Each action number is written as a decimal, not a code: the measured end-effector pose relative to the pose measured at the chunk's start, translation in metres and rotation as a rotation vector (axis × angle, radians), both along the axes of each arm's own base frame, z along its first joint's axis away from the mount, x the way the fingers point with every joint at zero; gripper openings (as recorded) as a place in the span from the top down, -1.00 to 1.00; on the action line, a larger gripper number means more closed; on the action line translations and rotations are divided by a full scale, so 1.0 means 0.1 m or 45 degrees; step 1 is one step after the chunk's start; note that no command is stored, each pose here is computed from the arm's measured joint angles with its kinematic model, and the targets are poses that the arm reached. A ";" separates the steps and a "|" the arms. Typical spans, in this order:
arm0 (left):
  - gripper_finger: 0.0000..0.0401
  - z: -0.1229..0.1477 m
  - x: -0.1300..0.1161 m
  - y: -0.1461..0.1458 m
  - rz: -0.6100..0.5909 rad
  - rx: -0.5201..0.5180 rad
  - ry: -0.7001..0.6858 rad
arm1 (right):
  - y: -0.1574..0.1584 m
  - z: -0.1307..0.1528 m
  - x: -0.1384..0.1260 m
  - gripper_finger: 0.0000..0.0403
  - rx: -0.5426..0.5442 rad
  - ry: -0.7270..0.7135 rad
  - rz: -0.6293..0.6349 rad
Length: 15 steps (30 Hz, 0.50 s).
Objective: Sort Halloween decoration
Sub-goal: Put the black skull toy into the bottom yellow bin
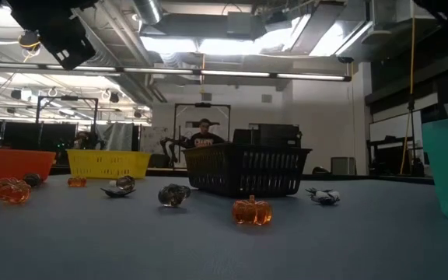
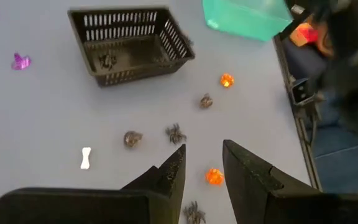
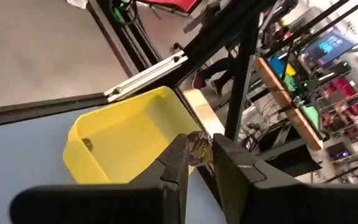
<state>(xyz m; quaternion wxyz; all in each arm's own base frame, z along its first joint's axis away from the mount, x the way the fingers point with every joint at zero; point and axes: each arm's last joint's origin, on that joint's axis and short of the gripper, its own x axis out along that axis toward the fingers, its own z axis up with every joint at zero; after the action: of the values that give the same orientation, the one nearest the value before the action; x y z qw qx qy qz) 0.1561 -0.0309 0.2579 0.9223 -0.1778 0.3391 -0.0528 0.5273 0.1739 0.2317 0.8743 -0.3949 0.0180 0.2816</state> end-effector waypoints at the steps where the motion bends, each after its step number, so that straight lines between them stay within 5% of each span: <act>1: 0.54 0.01 -0.01 0.00 0.006 0.004 -0.011 | 0.01 -0.07 0.03 0.68 0.008 -0.024 0.000; 8: 0.54 0.02 -0.03 0.01 0.014 0.009 -0.020 | 0.04 -0.49 0.14 0.68 0.005 -0.017 -0.001; 15: 0.54 0.02 -0.03 0.01 0.014 0.010 -0.017 | 0.05 -0.62 0.17 0.68 -0.005 -0.024 -0.009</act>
<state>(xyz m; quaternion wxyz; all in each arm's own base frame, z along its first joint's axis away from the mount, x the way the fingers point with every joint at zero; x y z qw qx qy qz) 0.1529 -0.0301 0.2600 0.9255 -0.1756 0.3322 -0.0475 0.5442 0.1785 0.1698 0.8747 -0.3992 0.0118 0.2747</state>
